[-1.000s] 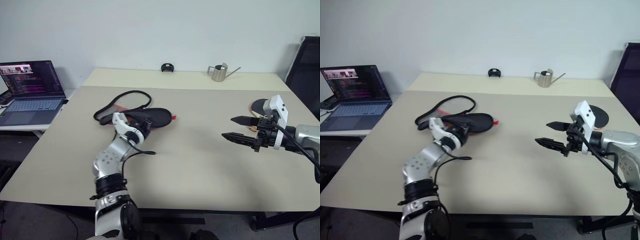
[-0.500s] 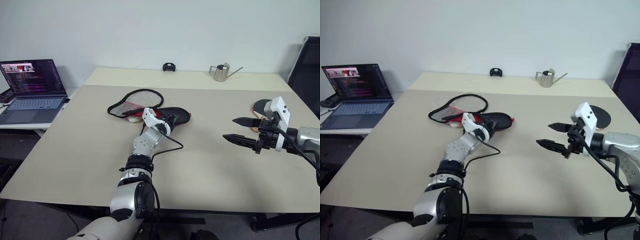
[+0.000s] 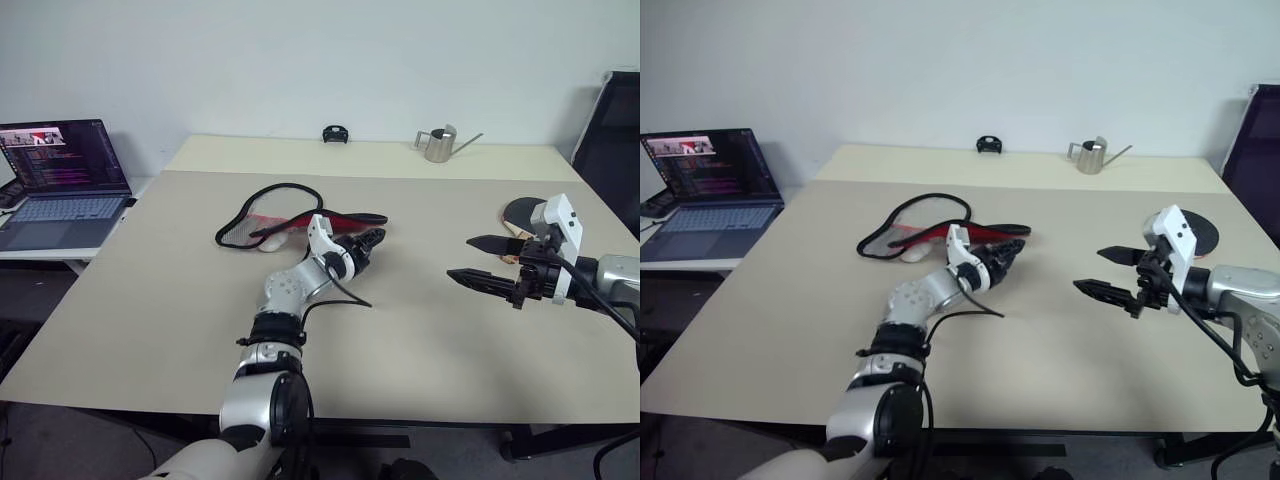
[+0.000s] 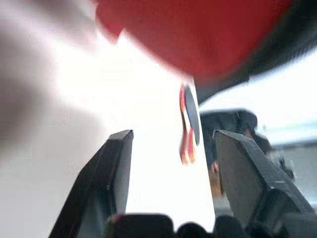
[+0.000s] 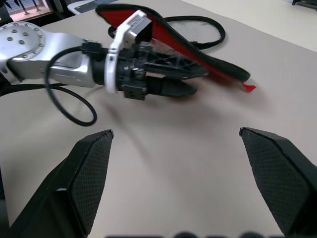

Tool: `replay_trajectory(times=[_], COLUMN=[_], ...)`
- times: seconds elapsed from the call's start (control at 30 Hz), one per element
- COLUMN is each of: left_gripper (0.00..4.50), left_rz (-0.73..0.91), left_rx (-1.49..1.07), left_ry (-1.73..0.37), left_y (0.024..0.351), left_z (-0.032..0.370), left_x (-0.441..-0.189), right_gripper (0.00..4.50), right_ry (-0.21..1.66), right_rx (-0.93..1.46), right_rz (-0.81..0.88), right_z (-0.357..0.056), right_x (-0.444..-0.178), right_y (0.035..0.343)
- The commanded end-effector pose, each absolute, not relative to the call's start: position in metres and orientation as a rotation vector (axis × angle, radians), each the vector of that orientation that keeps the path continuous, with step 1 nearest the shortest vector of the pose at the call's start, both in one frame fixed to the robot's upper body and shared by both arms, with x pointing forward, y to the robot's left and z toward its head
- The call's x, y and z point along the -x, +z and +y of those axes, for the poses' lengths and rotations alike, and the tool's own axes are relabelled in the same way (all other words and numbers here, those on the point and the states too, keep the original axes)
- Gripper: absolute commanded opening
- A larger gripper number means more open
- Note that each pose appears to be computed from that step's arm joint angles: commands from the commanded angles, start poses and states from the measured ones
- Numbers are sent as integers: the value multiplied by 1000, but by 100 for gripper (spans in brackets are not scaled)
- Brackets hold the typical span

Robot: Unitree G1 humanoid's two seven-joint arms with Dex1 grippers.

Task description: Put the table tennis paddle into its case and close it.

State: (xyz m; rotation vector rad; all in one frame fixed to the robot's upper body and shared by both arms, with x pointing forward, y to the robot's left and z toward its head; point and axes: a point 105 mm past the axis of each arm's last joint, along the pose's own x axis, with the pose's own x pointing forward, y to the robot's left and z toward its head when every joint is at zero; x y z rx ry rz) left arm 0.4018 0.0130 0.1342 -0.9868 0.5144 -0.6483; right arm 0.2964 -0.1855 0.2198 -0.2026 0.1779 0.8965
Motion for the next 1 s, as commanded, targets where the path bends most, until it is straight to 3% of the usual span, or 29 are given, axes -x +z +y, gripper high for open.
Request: replay_trajectory(times=[0.03, 0.47, 0.73, 0.87, 1.0], left_gripper=[285, 285, 285, 285, 415], left_rz=[556, 693, 581, 663, 801], left_rx=[907, 626, 936, 954, 881], left_ry=[-742, -1025, -806, -783, -855], left_y=[141, 127, 136, 127, 108], left_z=[15, 34, 46, 43, 43], left_x=[-377, -300, -345, -339, -310], right_gripper=[450, 450, 450, 450, 450], right_ry=[896, 942, 938, 948, 972], right_rx=[238, 261, 267, 274, 285], right_rz=[133, 154, 146, 159, 177], right_z=[-188, -187, -188, -188, -187], right_x=[-293, -295, -296, -294, -291], right_y=[234, 235, 237, 236, 236])
